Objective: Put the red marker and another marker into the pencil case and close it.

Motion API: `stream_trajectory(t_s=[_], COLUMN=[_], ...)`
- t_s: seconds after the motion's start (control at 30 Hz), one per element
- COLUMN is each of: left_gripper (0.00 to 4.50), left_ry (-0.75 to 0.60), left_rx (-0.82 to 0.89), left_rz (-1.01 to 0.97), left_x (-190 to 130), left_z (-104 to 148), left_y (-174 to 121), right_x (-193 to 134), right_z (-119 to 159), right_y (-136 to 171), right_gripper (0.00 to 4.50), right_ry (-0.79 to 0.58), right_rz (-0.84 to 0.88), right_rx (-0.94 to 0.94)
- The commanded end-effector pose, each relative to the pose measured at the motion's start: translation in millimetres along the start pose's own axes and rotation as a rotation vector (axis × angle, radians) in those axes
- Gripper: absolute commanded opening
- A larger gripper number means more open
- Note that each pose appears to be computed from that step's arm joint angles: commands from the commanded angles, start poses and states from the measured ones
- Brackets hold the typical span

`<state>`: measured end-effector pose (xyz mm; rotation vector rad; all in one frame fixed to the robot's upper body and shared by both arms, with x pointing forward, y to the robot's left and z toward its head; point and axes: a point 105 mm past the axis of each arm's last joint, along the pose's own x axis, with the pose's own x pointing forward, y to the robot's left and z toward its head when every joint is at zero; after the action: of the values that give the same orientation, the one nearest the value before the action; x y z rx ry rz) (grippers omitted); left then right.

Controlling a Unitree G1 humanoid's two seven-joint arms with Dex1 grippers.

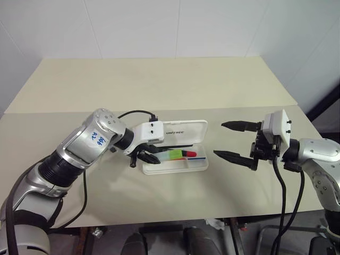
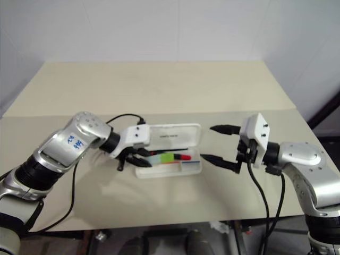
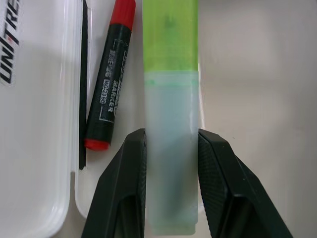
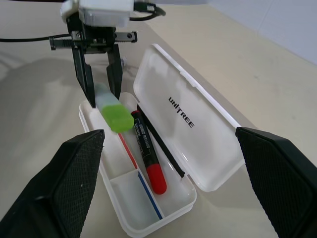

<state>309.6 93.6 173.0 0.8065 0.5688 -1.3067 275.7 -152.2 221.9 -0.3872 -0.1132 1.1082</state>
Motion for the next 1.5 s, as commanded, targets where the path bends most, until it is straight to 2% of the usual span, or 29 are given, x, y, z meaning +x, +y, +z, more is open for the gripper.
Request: stream_trajectory(t_s=[0.03, 0.37, 1.03, 1.1, 1.17, 1.37, 1.4, 1.5], left_gripper=[1.06, 1.06, 1.06, 1.80, 2.34, 4.32, 4.46, 4.46], left_ry=[-0.004, 0.001, 0.044, 0.042, 0.040, -0.018, -0.026, -0.049], left_rx=[0.051, 0.080, 0.095, 0.099, 0.101, 0.105, 0.106, 0.109], left_rz=[0.030, 0.005, -0.026, -0.027, -0.028, -0.045, -0.053, -0.068], left_x=[-5, 6, 23, 25, 26, 28, 27, 24], left_z=[9, 14, 4, 4, 5, 19, 21, 27], left_y=[6, 5, 6, 6, 6, 5, 3, -1], right_x=[-7, -19, -17, -17, -16, -13, -12, -10], right_z=[13, 12, 16, 17, 17, 15, 15, 14], right_y=[-1, 15, 11, 11, 11, 11, 10, 10], right_gripper=[4.50, 4.50, 4.50, 4.50, 4.50, 4.50, 4.50, 4.50], right_ry=[-0.022, 0.001, -0.021, -0.023, -0.026, -0.034, -0.037, -0.042], right_rz=[-0.036, 0.022, -0.046, -0.050, -0.053, -0.052, -0.051, -0.047], right_rx=[-0.042, -0.014, -0.034, -0.035, -0.034, -0.031, -0.030, -0.027])
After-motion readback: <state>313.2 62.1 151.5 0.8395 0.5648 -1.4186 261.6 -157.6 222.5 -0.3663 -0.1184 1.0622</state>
